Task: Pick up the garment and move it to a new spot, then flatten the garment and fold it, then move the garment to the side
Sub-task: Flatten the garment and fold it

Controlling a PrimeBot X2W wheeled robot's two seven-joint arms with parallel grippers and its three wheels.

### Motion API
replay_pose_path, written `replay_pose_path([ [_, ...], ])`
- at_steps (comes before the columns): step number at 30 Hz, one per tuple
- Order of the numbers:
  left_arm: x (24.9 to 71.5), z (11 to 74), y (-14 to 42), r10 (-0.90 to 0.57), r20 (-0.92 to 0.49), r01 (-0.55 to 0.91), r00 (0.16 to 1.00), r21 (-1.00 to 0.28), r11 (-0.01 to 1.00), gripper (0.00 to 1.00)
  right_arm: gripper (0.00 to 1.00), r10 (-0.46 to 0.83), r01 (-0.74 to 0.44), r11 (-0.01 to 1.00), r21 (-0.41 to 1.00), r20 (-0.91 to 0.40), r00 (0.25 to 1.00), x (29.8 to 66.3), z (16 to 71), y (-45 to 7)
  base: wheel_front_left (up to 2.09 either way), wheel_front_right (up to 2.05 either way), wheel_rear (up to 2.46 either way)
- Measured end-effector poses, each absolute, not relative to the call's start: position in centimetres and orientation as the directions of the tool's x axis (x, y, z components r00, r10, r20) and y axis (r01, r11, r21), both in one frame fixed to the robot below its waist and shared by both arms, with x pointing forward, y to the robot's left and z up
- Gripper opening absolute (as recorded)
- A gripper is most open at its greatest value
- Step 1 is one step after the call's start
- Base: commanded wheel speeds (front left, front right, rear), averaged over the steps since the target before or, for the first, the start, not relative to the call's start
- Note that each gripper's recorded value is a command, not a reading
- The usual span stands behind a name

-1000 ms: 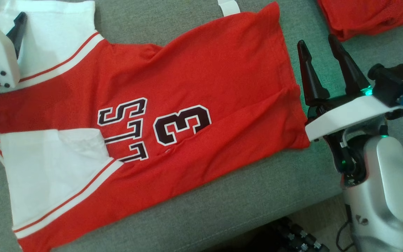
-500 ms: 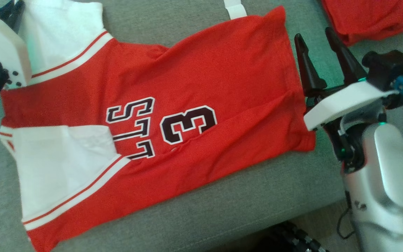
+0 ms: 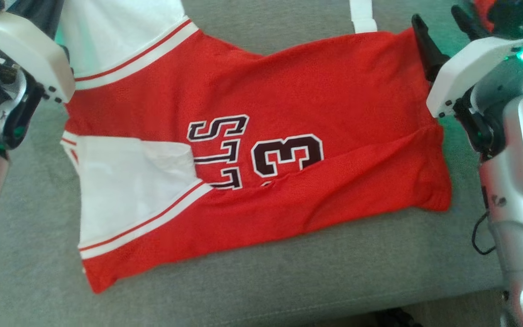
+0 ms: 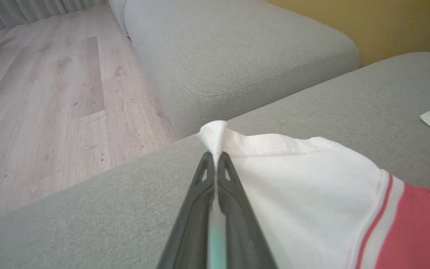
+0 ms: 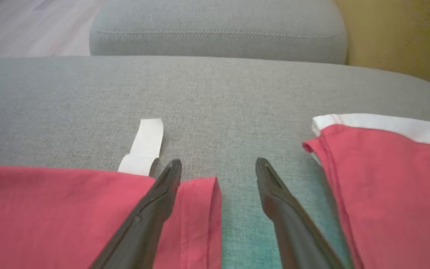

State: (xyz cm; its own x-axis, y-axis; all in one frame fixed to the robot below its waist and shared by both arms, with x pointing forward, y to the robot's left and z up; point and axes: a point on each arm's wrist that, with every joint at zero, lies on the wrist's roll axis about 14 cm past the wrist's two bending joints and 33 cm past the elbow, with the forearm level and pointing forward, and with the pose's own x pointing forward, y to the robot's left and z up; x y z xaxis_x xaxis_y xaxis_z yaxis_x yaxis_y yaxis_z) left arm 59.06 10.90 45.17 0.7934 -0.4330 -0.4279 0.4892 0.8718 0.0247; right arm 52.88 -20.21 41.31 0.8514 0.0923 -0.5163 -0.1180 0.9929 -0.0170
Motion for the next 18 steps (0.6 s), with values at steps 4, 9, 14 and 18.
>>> replay_pose_path([
  [4, 58.4, 45.4, 12.2, -0.411, -0.419, 0.464, 0.81, 0.028, 0.885, 0.0, 1.0, 0.108, -0.146, 0.989, -0.015, -0.6, 0.793, 52.9, 38.9, -19.4, 0.0, 0.0, 0.0],
  [9, 57.6, 45.1, 12.4, -0.41, -0.417, 0.452, 0.811, 0.001, 0.892, 0.0, 0.95, 0.136, -0.153, 0.988, 0.032, -0.651, 0.746, 52.6, 36.9, -18.5, 0.0, 0.0, 0.0],
  [14, 57.4, 45.1, 12.1, -0.415, -0.411, 0.452, 0.812, -0.007, 0.892, 0.0, 0.78, 0.135, -0.155, 0.988, 0.027, -0.654, 0.745, 53.5, 37.0, -18.4, 0.0, 0.0, 0.0],
  [18, 57.2, 45.0, 12.1, -0.414, -0.416, 0.452, 0.809, -0.008, 0.892, 0.0, 0.13, 0.137, -0.163, 0.986, 0.022, -0.662, 0.737, 53.6, 36.7, -18.2, 0.0, 0.0, 0.0],
])
